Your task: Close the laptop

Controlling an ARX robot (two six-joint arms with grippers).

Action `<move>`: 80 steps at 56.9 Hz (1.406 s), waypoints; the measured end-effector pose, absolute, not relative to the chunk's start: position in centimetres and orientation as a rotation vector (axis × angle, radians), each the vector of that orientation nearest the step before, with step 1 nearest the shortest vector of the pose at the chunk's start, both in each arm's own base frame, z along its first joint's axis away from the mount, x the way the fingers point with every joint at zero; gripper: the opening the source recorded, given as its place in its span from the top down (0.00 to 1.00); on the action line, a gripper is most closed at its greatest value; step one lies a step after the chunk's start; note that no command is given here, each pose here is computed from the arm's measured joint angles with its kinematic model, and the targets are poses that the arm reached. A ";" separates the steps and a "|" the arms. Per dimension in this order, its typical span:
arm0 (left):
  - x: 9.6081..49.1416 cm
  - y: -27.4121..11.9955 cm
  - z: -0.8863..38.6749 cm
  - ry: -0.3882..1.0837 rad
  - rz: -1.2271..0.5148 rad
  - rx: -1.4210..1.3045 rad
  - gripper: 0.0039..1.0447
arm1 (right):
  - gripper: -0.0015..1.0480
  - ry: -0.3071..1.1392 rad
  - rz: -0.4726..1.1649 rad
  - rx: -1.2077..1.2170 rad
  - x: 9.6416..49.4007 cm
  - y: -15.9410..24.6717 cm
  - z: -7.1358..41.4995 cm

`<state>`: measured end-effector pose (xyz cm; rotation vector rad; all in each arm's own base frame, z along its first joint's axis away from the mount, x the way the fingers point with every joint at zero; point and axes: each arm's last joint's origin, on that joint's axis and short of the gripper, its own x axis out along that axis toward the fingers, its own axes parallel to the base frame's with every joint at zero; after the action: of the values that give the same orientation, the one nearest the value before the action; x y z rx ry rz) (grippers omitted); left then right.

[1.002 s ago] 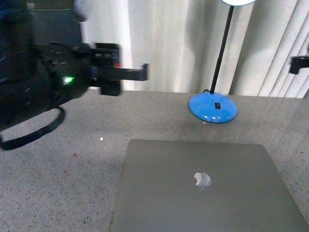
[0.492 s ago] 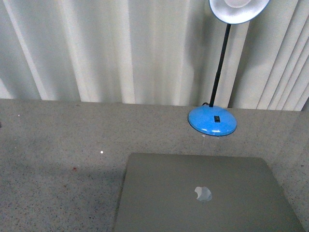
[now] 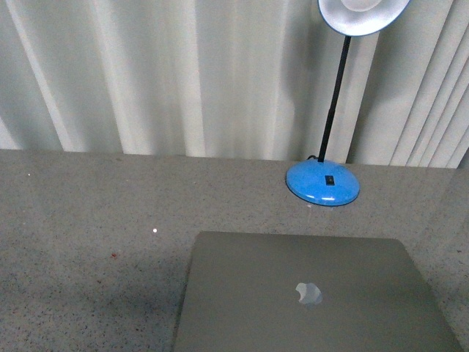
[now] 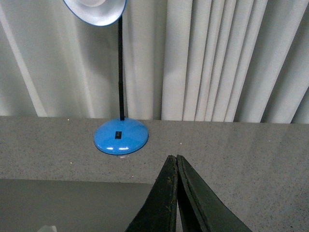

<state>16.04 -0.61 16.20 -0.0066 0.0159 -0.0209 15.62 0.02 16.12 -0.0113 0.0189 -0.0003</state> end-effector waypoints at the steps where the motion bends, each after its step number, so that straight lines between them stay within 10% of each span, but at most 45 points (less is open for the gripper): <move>1: 15.9 -0.5 16.2 0.016 -0.020 -0.007 0.97 | 0.97 0.019 0.000 -0.011 15.5 0.0 16.1; 80: 10.9 0.0 17.6 -0.031 0.000 -0.007 0.97 | 0.97 -0.009 0.000 -0.011 10.9 0.0 16.8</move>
<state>10.91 -0.02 17.58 -0.0071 -0.0311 -0.0005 10.87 0.01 16.83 -0.0109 -0.0093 0.0003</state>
